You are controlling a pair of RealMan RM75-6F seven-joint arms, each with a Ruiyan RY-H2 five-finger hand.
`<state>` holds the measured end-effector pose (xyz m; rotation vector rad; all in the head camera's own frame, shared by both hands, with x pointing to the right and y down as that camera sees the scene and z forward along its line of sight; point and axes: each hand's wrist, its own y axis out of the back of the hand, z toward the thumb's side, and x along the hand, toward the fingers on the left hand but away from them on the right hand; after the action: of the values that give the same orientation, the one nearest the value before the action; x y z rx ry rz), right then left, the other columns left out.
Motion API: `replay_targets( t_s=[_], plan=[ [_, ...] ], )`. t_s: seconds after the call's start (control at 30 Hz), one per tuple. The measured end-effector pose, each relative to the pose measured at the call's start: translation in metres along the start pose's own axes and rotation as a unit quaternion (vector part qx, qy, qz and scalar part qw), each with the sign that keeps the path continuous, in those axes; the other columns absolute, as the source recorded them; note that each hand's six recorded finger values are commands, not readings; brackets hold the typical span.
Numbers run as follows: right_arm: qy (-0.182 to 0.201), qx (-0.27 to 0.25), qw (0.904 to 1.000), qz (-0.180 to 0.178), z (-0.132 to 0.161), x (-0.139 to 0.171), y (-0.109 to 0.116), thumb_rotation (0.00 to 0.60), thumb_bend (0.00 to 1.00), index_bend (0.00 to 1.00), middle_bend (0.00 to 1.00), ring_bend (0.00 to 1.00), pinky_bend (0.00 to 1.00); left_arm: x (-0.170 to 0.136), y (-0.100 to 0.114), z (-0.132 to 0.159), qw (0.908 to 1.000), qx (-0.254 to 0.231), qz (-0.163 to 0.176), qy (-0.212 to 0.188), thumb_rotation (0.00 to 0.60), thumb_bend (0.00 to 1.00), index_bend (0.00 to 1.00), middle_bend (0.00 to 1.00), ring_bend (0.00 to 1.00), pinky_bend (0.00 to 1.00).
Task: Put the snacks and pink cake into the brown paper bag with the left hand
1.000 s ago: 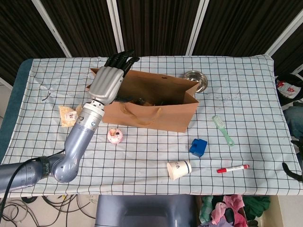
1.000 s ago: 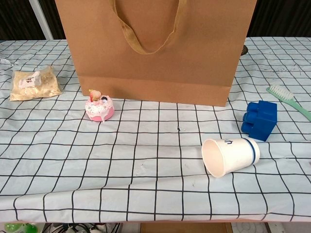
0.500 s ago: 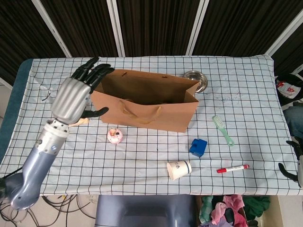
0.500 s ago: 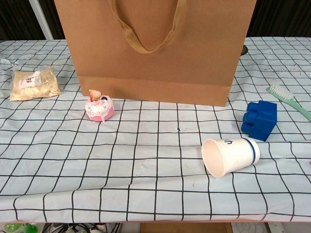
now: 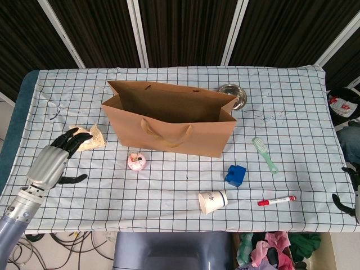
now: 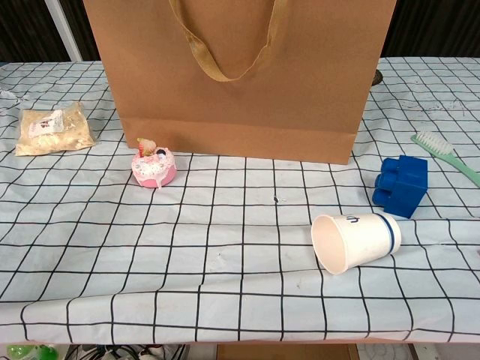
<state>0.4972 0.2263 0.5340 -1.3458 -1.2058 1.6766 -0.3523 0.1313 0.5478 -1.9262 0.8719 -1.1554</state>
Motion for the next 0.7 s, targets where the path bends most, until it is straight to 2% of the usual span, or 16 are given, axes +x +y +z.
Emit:
replay_targets(
  t_s=[0.2, 0.33, 0.53, 0.7],
  plan=[
    [0.001, -0.004, 1.0000, -0.003, 0.000, 0.001, 0.003, 0.600, 0.21, 0.21, 0.11, 0.25, 0.33, 0.014, -0.051, -0.007, 0.9969, -0.021, -0.074, 0.015, 0.600, 0.00, 0.13, 0.13, 0.04, 0.17],
    [-0.001, -0.007, 1.0000, -0.007, -0.002, 0.001, 0.006, 0.600, 0.21, 0.21, 0.11, 0.25, 0.33, 0.036, -0.082, -0.008, 0.9927, -0.032, -0.113, 0.027, 0.600, 0.00, 0.13, 0.14, 0.04, 0.17],
    [-0.002, -0.010, 0.9999, -0.008, -0.003, 0.001, 0.007, 0.600, 0.21, 0.21, 0.11, 0.25, 0.33, 0.067, -0.112, 0.002, 0.9892, -0.035, -0.139, 0.030, 0.600, 0.00, 0.13, 0.14, 0.04, 0.17],
    [-0.002, -0.010, 0.9999, -0.005, -0.004, 0.000, 0.006, 0.600, 0.21, 0.21, 0.11, 0.25, 0.33, 0.081, -0.124, 0.015, 0.9885, -0.039, -0.144, 0.021, 0.600, 0.00, 0.13, 0.15, 0.05, 0.18]
  ],
)
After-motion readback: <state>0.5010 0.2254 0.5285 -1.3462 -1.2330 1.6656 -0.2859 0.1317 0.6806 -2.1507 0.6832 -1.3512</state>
